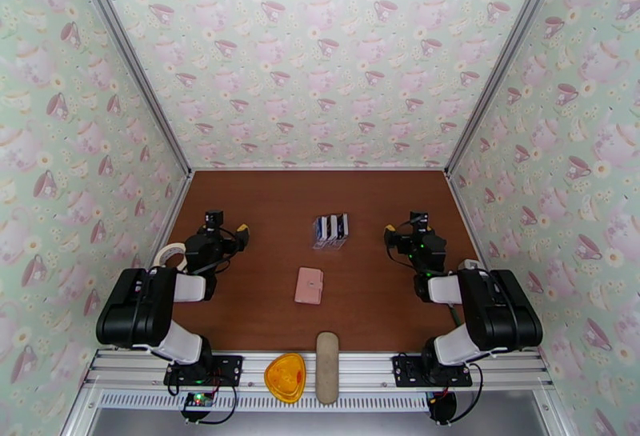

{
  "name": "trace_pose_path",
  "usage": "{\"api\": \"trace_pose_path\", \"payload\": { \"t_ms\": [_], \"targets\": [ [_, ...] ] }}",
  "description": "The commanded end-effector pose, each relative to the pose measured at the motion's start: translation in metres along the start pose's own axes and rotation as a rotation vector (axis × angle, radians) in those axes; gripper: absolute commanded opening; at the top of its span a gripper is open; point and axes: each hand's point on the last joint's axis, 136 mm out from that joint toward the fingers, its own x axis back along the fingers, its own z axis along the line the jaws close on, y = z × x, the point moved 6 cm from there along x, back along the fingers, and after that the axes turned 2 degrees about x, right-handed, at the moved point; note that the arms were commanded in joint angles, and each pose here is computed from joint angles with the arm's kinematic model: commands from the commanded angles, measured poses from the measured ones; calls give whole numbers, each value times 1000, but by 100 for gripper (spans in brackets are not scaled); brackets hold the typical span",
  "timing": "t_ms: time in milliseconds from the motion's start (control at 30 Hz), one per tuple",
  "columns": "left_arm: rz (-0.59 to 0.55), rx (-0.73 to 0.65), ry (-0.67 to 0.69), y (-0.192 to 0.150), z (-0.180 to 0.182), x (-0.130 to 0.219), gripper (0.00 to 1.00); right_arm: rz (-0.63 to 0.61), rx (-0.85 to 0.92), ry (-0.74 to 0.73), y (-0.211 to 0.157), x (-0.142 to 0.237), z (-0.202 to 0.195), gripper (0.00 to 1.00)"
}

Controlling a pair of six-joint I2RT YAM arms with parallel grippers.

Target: Put the credit cards into the card holder

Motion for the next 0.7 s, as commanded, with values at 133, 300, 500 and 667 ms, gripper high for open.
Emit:
{"api": "trace_pose_path", "payload": {
  "t_ms": [133, 300, 500, 667],
  "targets": [
    [-11, -20, -18, 1, -3, 0, 100, 0, -15, -41, 9, -9, -6, 100],
    [-10, -22, -16, 1, -3, 0, 100, 0, -15, -44, 9, -9, -6, 100],
    [-9, -22, -18, 1, -3, 0, 100, 2, -15, -44, 8, -9, -6, 100],
    [0, -29, -14, 0, -5, -2, 100, -1, -16, -45, 9, -9, -6, 100]
  ]
}}
